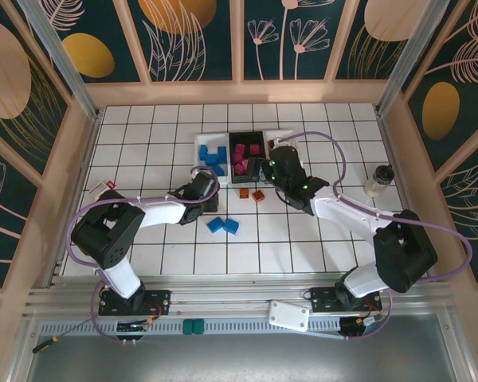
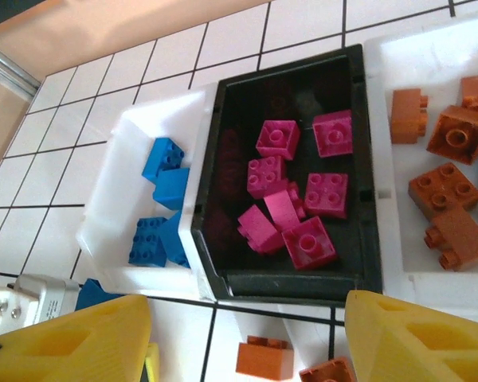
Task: Sort the legos into containers by color
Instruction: Pick up the lego from the middle-left of the table, then place the lego in the container.
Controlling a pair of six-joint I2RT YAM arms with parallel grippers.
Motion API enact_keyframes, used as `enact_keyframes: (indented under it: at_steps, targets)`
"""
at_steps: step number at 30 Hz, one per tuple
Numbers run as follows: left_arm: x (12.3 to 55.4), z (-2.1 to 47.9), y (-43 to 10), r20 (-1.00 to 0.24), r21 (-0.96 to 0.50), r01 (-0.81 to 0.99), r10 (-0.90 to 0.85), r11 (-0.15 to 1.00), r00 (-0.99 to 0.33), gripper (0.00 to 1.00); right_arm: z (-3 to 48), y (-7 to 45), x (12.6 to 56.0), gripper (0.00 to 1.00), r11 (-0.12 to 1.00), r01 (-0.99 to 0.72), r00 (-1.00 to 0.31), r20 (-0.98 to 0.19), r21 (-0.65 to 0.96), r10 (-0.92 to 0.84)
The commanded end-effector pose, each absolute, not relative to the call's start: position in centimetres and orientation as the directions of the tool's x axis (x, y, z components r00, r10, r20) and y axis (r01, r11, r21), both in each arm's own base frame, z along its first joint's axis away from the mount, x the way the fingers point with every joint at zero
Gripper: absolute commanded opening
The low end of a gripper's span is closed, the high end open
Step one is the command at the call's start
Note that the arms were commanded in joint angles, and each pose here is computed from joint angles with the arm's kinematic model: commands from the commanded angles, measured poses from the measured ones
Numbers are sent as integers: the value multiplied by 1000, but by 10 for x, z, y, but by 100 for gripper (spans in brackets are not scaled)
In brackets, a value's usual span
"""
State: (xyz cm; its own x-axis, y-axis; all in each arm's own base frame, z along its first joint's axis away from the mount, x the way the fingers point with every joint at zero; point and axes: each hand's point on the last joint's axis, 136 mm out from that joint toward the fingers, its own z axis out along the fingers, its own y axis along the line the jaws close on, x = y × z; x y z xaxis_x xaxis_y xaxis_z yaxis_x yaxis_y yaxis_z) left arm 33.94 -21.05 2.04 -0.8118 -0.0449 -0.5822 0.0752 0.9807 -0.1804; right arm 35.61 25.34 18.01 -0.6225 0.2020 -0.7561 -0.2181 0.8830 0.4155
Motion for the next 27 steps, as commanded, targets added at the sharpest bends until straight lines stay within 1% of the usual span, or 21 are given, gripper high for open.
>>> enact_keyframes:
  at_steps: [1,5,9,10,14,20,21,24,27]
  targets:
    - [348,73,-247,-627,-315,166,-74,934,-776,28,184,245,347,65,876,-199,-607,-757,439,241]
    - [370,131,-272,-687,-372,230,-100,899,-719,29,166,235,335,66,882,-173,-630,-738,437,242]
    - [400,158,-292,-722,-361,255,-96,897,-685,30,148,225,323,66,887,-145,-655,-714,438,246]
    - [409,146,-300,-712,-349,254,-79,902,-698,30,145,223,321,66,888,-139,-660,-710,437,246]
    - [440,132,-319,-704,-311,243,-52,919,-708,29,133,217,310,65,894,-127,-678,-696,429,238]
    - [481,117,-323,-701,-275,186,-64,943,-710,31,109,211,289,66,903,-114,-715,-665,415,216]
    - [486,117,-324,-701,-273,183,-65,944,-711,34,105,212,287,66,902,-116,-722,-659,415,210]
    - [492,133,-332,-710,-301,201,-78,932,-699,51,92,215,283,67,908,-112,-742,-642,404,194]
    - [488,174,-339,-741,-363,245,-120,899,-661,66,83,220,287,67,907,-98,-750,-630,410,204]
